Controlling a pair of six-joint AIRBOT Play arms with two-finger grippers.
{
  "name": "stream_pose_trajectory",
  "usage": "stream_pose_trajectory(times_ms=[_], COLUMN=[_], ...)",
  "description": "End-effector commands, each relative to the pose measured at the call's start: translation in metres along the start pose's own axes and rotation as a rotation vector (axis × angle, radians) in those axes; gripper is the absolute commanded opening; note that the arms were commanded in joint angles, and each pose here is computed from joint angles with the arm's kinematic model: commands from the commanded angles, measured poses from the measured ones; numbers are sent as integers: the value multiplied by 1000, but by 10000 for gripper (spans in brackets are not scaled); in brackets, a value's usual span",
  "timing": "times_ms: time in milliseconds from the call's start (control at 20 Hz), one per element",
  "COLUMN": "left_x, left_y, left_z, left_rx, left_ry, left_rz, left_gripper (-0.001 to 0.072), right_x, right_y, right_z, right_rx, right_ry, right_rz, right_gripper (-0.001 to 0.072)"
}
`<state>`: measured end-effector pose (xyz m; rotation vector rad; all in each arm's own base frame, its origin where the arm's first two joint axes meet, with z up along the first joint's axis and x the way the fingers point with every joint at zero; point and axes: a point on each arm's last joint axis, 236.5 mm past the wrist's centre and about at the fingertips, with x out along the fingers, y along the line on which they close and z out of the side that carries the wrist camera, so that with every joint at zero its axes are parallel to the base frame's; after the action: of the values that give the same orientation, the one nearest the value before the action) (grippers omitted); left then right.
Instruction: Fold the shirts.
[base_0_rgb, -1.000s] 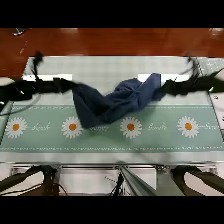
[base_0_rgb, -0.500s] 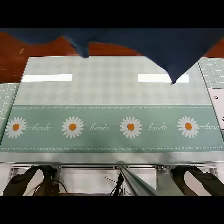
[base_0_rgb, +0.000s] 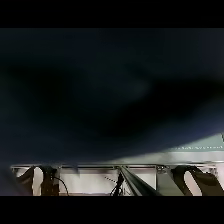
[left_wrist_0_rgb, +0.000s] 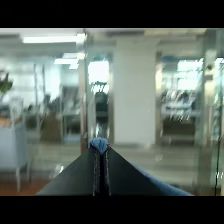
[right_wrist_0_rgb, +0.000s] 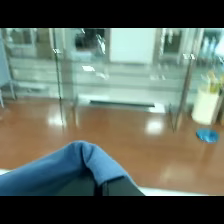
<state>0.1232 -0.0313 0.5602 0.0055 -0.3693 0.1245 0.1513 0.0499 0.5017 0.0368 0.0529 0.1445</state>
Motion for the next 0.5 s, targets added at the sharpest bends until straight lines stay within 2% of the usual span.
stream_pose_trajectory(times_ms=[0,300,450], left_x=[-6,27,31], left_y=[14,-17,-2], left_z=[-89,-302,-417], left_rx=[-98,-561,-735], left_ry=[320,754,877], left_rz=[86,-223,-157], left_gripper=[23,22,23], right_x=[20,117,176], right_y=[-14,-38,-62], right_z=[-51,-192,-266], right_rx=[51,197,282], right_ry=[153,493,614], right_rz=[-29,12,-14], right_gripper=[30,30,30])
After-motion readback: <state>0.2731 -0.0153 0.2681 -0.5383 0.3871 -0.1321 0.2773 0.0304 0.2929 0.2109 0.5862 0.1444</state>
